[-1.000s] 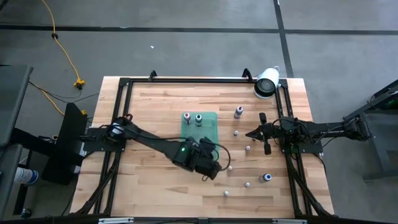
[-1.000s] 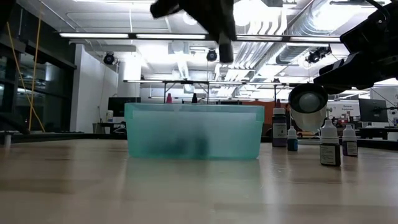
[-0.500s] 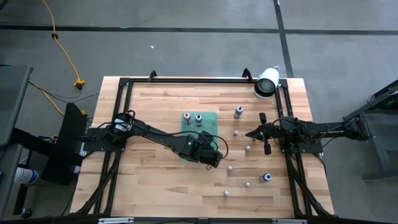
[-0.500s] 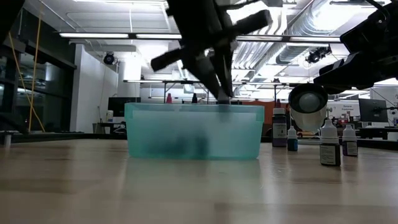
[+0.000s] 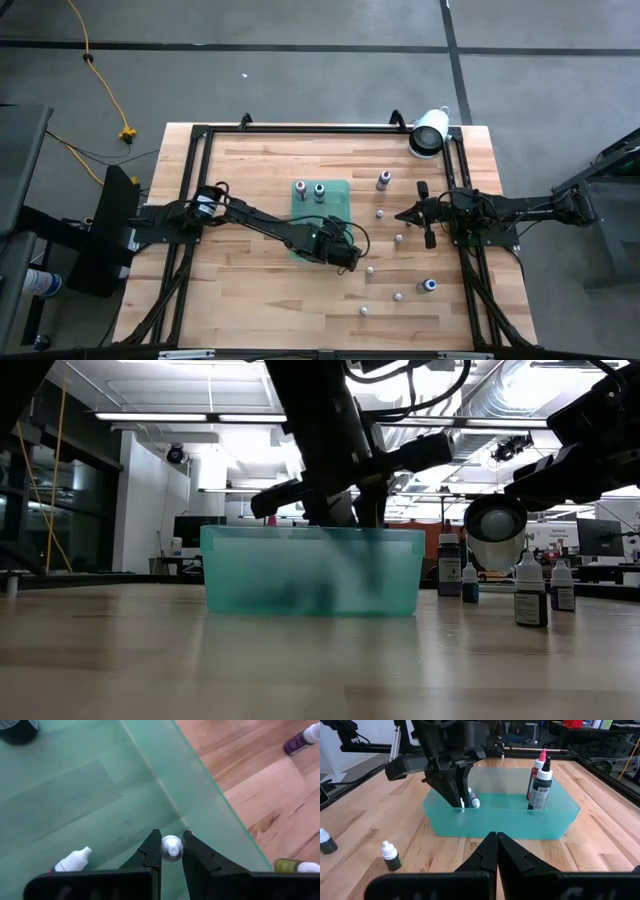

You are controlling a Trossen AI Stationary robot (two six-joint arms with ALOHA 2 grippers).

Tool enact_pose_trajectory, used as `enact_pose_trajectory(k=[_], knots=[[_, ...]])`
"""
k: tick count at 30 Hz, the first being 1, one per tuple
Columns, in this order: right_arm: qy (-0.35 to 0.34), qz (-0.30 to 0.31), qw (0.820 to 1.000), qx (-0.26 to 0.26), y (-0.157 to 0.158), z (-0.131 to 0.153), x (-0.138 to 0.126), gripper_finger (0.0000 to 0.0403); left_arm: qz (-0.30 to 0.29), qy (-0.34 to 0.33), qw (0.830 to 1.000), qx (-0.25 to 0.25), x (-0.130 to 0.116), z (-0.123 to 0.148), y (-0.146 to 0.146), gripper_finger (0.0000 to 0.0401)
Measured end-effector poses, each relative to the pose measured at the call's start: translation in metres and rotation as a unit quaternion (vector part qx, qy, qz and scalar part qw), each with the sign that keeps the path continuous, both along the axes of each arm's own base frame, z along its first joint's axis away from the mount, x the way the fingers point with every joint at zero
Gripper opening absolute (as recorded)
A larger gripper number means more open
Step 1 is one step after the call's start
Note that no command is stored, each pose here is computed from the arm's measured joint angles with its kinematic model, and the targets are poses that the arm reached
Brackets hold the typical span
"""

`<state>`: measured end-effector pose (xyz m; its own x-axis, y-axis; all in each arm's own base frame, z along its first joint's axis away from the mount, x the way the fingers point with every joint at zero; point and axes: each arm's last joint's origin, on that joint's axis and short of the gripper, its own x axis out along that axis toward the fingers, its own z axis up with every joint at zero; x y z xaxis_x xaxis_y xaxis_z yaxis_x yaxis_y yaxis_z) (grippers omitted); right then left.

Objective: Pick & Place food coloring
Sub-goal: Put the small blue food coloring bottle into the green bin

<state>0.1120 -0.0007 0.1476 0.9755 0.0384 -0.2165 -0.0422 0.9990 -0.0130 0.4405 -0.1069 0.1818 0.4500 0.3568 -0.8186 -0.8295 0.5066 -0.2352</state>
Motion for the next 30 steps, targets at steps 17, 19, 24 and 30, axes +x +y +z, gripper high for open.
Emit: enact_pose_trajectory(k=[17, 19, 24, 30], knots=[[0.000, 0.000, 1.000, 0.000, 0.0000, 0.0000, 0.0000, 0.0000, -0.027, 0.031, 0.999, -0.011, -0.0032, -0.0018, -0.0008, 0.0037], [0.000, 0.000, 1.000, 0.000, 0.0000, 0.0000, 0.0000, 0.0000, -0.040, 0.036, 0.998, -0.022, -0.0031, -0.0021, -0.0017, 0.0037], [0.000, 0.000, 1.000, 0.000, 0.0000, 0.0001, 0.0000, 0.0000, -0.050, 0.038, 0.998, -0.028, -0.0027, -0.0020, -0.0022, 0.0037], [0.000, 0.000, 1.000, 0.000, 0.0000, 0.0001, 0.0000, 0.0000, -0.067, 0.044, 0.997, -0.021, -0.0027, -0.0020, -0.0024, 0.0045]])
